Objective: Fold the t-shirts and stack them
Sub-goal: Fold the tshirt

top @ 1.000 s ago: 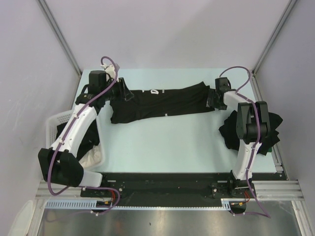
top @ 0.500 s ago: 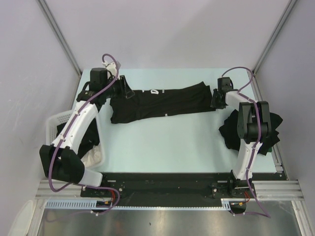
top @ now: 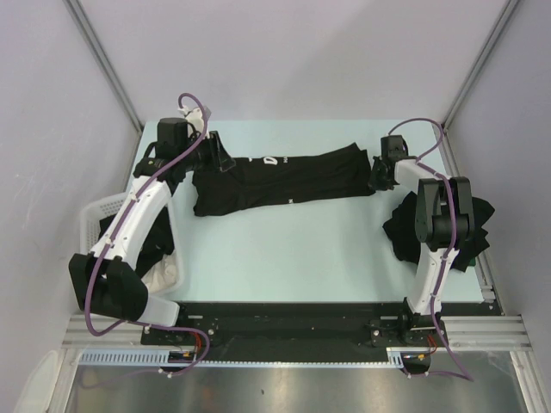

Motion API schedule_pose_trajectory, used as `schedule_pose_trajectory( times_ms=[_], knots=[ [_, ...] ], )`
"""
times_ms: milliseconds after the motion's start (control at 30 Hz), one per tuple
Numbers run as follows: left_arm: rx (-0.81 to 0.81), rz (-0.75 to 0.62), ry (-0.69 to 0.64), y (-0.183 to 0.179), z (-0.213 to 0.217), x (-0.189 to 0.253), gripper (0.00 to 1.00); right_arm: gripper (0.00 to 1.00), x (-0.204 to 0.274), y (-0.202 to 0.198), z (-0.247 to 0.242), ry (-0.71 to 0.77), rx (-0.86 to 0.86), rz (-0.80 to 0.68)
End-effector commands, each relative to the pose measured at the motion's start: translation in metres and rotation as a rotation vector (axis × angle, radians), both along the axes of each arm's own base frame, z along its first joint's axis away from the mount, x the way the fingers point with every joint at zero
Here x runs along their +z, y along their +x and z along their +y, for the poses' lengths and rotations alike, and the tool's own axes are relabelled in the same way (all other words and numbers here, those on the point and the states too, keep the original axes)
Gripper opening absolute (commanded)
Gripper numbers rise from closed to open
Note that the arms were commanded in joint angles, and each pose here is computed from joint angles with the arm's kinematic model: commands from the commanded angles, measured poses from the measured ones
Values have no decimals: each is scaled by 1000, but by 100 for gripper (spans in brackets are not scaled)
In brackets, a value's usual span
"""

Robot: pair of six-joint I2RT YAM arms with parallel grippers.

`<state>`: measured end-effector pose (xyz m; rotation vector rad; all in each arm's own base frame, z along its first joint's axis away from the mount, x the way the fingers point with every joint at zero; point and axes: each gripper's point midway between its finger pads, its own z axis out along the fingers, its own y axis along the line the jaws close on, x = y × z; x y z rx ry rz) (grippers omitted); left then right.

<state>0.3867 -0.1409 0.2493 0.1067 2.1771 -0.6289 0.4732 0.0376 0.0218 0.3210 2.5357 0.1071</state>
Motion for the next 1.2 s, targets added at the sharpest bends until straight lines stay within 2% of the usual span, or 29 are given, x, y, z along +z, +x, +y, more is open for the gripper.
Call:
schedule_pose_trajectory(
  times_ms=[0,167,533,967,1167],
  knots=[
    [-27,-71,-7,1,-4,26,42,0,-16,-33,6,-6,8,123],
    [-28,-80,-9,-2,-4,30,42,0,1,-46,22,1,31,121],
    [-28,-109,-19,-7,-4,41,42,0,26,-104,74,-33,100,201],
    [-35,-135,-14,-18,-2,47,42,0,62,-171,44,-152,77,300],
    [-33,-129,-12,-16,-1,46,43,0,67,-207,49,-125,88,348]
  ],
)
